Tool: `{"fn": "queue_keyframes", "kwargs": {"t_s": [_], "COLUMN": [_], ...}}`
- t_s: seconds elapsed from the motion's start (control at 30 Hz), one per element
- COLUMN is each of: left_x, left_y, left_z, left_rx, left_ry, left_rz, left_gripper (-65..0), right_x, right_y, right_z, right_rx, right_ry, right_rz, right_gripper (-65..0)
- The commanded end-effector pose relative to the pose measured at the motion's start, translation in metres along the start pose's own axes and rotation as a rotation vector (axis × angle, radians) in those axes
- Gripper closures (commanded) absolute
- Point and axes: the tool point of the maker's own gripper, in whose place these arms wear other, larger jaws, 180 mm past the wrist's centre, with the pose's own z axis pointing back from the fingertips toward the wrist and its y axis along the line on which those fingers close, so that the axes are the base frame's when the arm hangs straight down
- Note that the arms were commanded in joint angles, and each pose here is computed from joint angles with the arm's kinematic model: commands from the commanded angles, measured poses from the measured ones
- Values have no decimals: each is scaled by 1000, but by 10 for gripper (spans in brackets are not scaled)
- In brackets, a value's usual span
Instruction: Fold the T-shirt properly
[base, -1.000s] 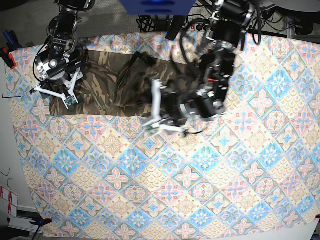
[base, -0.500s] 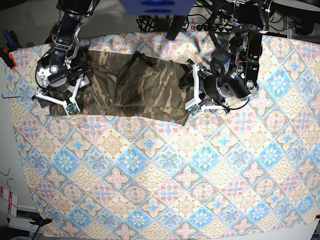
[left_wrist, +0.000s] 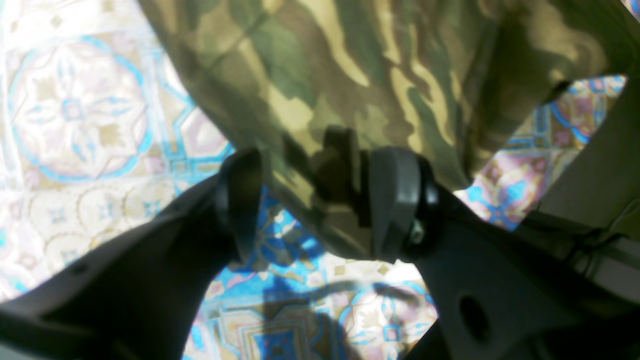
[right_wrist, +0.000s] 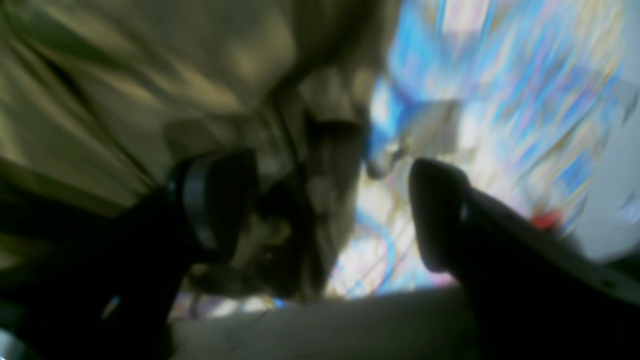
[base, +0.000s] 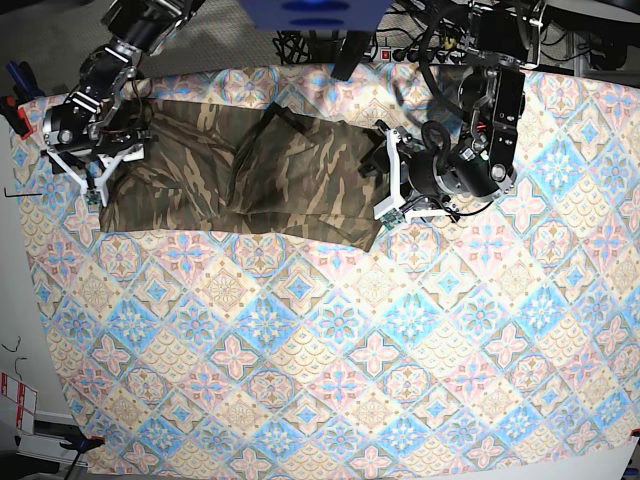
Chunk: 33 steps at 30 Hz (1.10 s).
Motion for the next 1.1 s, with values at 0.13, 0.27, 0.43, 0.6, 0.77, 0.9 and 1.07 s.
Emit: {"fn": "queue_keyframes", "kwargs": {"t_s": [0.13,0.27,0.43,0.6,0.77,0.9,1.07], "left_x": [11,11,8,0,-9,-23,-27], "left_y": [2,2,2,9,12,13,11], "left_z": [4,4,4,8,7,-3,-11], "left_rx": [4,4,5,18,19,-5,-27], "left_ry": [-37,-36,-30,-9,15,51,35], "left_rz": [-11,-12,-11,-19,-15,26,56], "left_gripper": [-319,-319,-319,-319,-319,-319,-319], "right_x": [8,9,1,-11,-14,-23,-9], "right_y": [-15,3,16,28,49,62,77], "right_z": [-11,-31,-49,-56,-55,-45,-29], "right_rx": [11,81,140,177,212,206,190], "right_ry": [-33,-87,-63,-24,68,104,107], "right_rz": [-104,-130,-153,-151,-51,48,198], "right_gripper": [-506,-506,-506,-503,-495,-381,-334]}}
